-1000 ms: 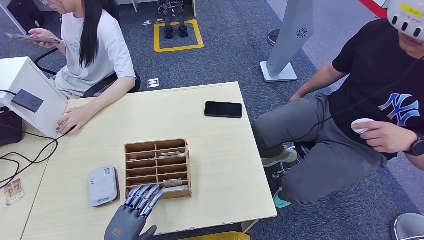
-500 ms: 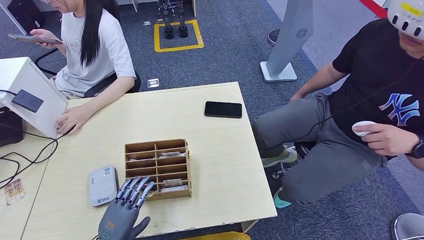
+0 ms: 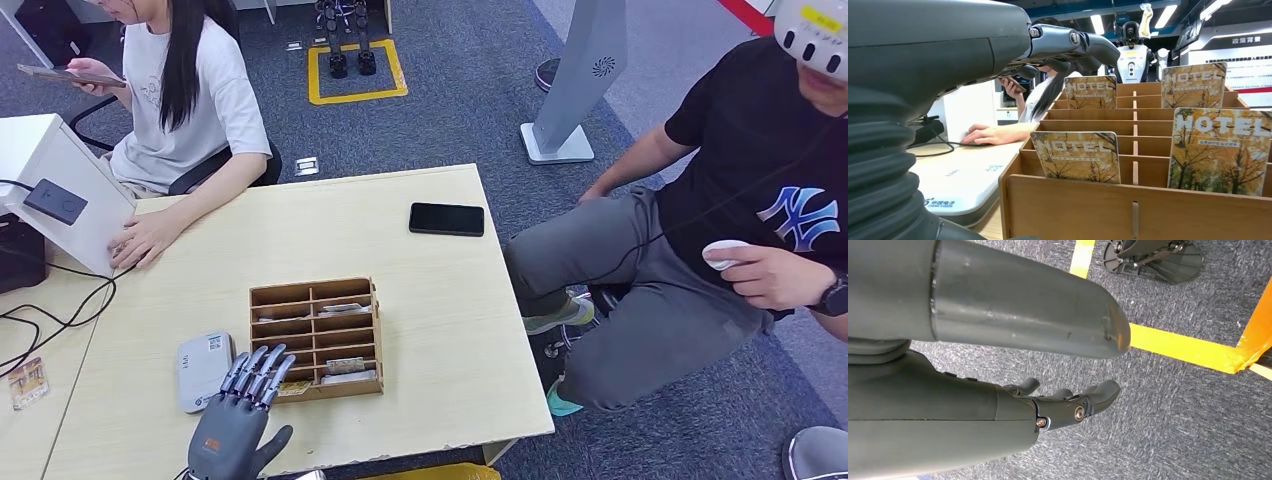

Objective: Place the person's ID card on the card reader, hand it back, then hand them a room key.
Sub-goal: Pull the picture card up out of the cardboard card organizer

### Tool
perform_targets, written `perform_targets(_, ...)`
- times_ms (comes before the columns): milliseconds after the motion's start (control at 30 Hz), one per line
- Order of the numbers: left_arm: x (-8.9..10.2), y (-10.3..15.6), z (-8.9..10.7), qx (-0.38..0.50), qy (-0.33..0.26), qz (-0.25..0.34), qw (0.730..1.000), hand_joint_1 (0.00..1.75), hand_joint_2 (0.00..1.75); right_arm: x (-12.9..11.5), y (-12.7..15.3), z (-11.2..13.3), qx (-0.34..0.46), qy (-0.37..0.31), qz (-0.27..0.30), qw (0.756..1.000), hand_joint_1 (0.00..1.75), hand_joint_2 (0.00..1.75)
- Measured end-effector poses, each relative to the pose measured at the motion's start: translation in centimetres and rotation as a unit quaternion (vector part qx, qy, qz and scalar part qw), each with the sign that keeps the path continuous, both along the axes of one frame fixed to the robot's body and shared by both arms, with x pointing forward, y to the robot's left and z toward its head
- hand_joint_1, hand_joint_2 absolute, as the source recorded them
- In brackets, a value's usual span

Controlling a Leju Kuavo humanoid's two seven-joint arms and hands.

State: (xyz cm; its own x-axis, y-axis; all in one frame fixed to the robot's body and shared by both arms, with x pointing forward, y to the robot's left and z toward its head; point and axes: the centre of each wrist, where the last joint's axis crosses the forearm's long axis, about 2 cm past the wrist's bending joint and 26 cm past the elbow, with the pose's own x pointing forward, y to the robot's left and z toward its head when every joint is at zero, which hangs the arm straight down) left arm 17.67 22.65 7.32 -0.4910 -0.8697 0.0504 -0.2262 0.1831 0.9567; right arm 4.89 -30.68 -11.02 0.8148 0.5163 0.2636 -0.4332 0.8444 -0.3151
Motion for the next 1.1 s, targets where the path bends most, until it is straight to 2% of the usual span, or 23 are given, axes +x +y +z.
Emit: perform_targets(1100,0.12,-0.16,-0.18,-0.003,0.014,-0.016,1.000,0.00,1.75,0.02,0.11,0.00,0.002,-0.002,0.002,1.000,0.00,0.00)
